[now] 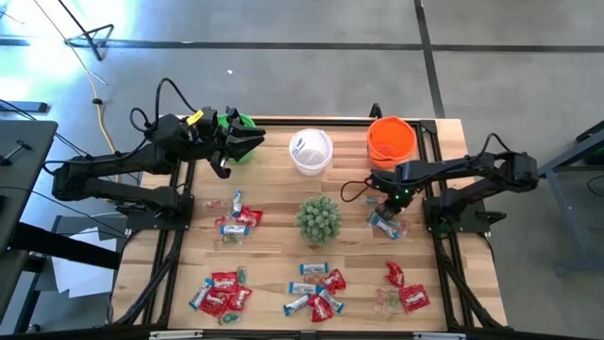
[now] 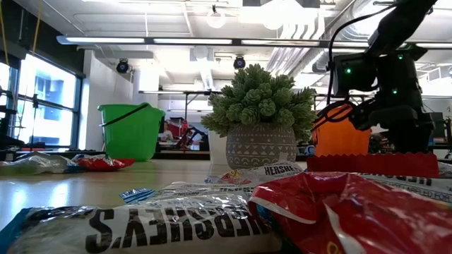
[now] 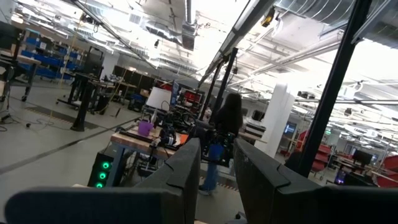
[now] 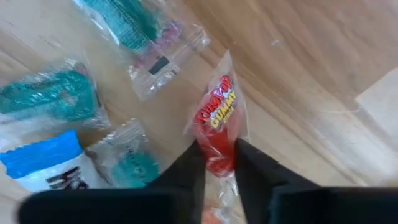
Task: Sort candy
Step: Put the transparent candy into the orange bucket
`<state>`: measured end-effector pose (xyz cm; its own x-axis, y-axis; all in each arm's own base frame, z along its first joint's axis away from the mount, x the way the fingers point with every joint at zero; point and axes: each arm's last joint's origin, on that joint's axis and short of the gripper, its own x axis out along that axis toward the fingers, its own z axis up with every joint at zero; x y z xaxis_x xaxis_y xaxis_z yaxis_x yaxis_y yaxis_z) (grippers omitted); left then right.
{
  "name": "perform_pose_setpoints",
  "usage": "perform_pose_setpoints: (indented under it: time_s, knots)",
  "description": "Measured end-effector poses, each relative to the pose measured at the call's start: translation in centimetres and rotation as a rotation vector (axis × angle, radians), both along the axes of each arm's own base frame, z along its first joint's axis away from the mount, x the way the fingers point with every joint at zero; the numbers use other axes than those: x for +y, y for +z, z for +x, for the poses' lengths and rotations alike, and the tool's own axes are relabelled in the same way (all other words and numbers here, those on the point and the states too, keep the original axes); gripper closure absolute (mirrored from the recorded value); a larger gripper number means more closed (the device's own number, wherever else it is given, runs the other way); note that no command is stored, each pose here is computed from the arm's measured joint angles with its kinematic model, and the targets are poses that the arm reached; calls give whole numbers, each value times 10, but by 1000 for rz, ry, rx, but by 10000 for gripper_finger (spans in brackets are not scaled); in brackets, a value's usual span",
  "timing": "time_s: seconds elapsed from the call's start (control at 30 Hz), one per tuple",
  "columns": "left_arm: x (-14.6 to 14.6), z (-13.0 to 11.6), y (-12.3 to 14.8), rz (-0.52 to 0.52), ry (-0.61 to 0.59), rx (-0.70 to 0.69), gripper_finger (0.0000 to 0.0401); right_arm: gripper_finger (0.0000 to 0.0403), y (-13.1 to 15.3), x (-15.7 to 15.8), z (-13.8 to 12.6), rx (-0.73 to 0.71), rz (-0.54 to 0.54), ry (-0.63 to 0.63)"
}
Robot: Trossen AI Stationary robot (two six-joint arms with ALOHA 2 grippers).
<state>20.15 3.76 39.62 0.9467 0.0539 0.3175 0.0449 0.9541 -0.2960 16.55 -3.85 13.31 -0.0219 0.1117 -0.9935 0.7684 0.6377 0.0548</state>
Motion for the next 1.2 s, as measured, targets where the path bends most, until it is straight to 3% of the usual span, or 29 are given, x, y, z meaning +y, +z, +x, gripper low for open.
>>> perform_pose_setpoints:
  time_s: [0.13,0.37,0.57,0.7,0.9,1.0,1.2]
  knots:
    - [0,0,0,0,0,0,319,393,5,0,3,-1,28,-8]
    - [0,1,-2,-4,0,16,319,381,31,-2,11,56,40,-38]
    - [0,1,-2,-4,0,20,319,397,77,-6,25,56,22,12]
    - [0,1,-2,18,7,26,319,392,121,-13,39,-24,-98,32]
    - [1,1,-5,82,32,54,319,391,177,-35,49,-137,-387,-3]
    - [3,1,-5,71,40,56,319,391,189,-53,45,-146,-470,-34]
    - [9,0,-6,66,52,72,319,391,187,-100,30,-158,-541,-180]
